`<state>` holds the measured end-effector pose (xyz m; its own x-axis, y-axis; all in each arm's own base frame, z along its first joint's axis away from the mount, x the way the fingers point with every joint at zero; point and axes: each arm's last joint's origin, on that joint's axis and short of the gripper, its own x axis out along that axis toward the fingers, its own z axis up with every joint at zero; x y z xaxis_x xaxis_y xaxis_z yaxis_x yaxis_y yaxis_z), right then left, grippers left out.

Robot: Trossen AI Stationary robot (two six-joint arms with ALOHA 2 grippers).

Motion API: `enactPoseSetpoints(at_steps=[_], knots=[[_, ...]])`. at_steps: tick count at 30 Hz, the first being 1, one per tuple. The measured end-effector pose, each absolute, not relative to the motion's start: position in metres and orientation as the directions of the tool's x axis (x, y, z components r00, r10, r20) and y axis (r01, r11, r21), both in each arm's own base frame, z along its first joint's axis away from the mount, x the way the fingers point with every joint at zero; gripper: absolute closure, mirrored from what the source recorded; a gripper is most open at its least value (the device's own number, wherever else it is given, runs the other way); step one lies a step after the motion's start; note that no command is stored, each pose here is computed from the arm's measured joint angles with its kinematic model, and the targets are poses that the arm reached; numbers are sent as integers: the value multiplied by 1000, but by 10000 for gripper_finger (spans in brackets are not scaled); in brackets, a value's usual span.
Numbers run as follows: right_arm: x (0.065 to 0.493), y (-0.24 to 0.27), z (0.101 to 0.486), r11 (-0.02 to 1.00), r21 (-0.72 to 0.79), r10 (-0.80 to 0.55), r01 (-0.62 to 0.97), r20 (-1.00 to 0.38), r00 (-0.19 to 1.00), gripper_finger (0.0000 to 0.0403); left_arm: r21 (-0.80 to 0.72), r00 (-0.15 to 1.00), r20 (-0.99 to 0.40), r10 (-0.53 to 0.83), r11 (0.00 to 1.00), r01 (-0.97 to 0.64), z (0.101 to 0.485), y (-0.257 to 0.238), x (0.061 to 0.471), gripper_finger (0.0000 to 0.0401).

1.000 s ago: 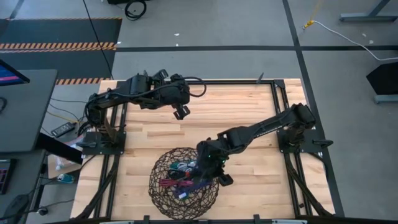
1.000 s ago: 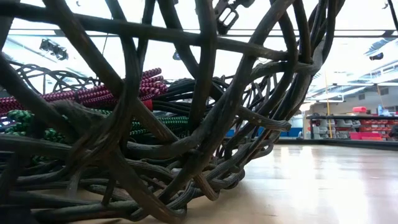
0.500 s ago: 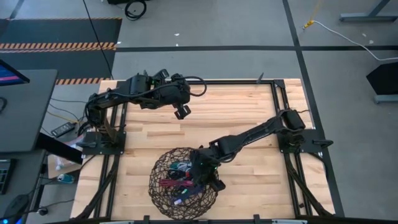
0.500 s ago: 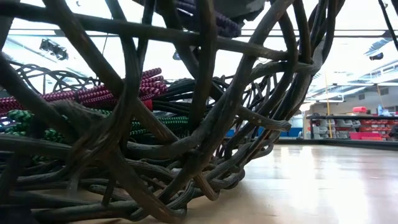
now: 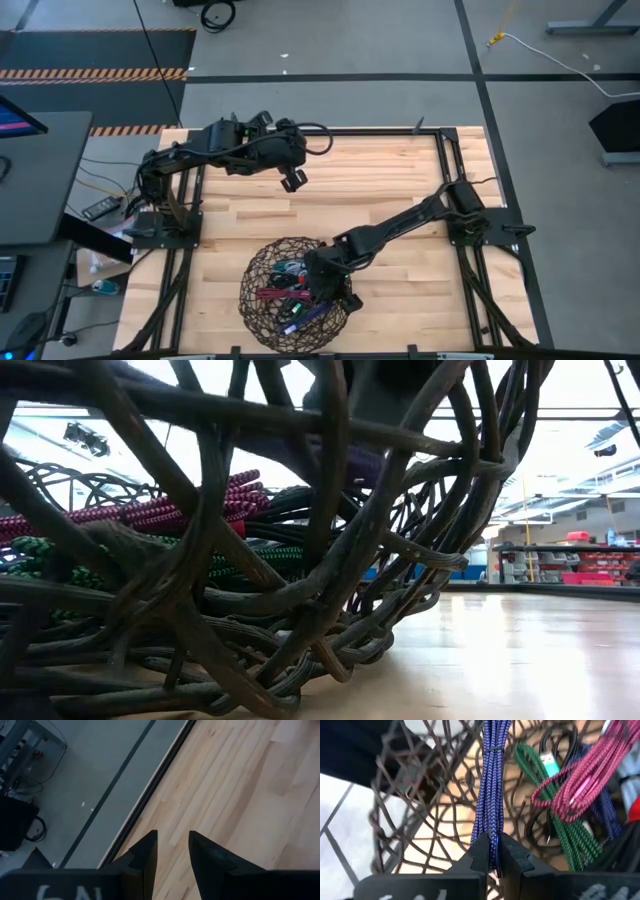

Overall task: Pick and place USB-C Cables
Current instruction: Put the violet charger cable into the wire basket, then move the wire basket to the center of the table

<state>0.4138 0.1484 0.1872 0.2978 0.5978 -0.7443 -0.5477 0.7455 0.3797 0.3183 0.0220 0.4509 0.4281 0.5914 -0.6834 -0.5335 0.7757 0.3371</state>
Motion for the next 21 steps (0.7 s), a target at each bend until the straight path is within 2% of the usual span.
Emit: enactPoseSetpoints(at_steps=[12,17,21], knots=[[416,143,168,795,349,526,-495,-805,276,370,334,431,-685,587,779,-530,451,22,318,283],[418,140,171,862,258,427,-436,-835,349,285,334,431,-686,586,780,-530,451,22,318,283],[420,141,181,872,258,415,-417,-841,347,230,334,431,-686,586,780,-530,451,22,318,283]])
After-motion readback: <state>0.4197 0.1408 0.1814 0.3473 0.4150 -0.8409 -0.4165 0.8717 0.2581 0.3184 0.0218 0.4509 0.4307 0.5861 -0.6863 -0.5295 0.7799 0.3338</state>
